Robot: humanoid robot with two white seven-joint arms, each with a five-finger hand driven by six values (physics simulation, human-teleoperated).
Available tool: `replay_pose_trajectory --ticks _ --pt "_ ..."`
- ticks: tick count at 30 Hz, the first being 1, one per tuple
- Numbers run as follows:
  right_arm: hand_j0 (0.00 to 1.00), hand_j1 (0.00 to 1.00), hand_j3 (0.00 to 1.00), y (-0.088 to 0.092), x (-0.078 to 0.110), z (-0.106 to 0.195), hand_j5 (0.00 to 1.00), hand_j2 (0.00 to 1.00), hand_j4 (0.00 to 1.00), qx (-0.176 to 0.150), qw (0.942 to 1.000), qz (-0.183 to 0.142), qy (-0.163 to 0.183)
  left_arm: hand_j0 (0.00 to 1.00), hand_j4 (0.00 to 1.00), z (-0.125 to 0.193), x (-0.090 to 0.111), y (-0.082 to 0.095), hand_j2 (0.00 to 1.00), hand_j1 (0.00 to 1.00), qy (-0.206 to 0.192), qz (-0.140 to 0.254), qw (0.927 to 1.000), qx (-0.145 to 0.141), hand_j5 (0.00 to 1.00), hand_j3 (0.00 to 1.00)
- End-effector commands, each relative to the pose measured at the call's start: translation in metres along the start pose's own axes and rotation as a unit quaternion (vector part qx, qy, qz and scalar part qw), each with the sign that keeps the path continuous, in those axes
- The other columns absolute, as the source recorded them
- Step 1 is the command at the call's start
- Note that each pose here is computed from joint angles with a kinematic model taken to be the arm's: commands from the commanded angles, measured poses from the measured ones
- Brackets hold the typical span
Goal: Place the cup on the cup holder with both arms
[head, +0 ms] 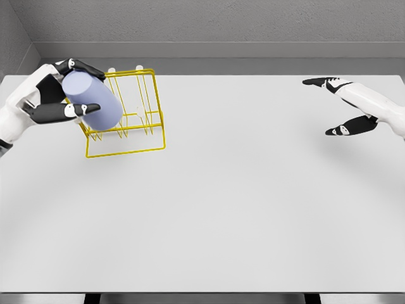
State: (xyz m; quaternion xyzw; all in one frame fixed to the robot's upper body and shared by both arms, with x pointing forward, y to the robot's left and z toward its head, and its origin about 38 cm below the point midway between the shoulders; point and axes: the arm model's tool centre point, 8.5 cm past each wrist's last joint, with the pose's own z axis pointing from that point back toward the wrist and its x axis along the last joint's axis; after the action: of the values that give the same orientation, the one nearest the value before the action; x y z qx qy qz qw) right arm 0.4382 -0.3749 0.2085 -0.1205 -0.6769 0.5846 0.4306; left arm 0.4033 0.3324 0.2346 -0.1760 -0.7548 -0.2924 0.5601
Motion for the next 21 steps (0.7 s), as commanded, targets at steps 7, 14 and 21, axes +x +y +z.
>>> replay_pose_trajectory --ticks 7,14,21 --pt "1.00 1.00 1.00 -0.0017 0.0001 0.0002 1.00 1.00 1.00 -0.004 1.0000 -0.003 0.000 0.54 0.54 -0.0019 0.0001 -0.0035 0.54 0.54 -0.005 0.002 1.0000 -0.002 0.54 0.54" --pt "1.00 1.00 1.00 -0.0017 0.0001 0.0002 1.00 1.00 1.00 -0.004 1.0000 -0.003 0.000 0.95 0.95 -0.0009 -0.0008 -0.0040 0.95 0.95 -0.003 -0.001 1.0000 -0.004 0.95 0.95" --pt "1.00 1.00 1.00 -0.0019 -0.0003 0.0010 1.00 1.00 1.00 -0.004 1.0000 -0.002 0.001 0.99 0.99 0.0006 -0.0001 -0.0036 0.99 0.99 -0.001 -0.004 1.0000 -0.006 0.99 0.99"
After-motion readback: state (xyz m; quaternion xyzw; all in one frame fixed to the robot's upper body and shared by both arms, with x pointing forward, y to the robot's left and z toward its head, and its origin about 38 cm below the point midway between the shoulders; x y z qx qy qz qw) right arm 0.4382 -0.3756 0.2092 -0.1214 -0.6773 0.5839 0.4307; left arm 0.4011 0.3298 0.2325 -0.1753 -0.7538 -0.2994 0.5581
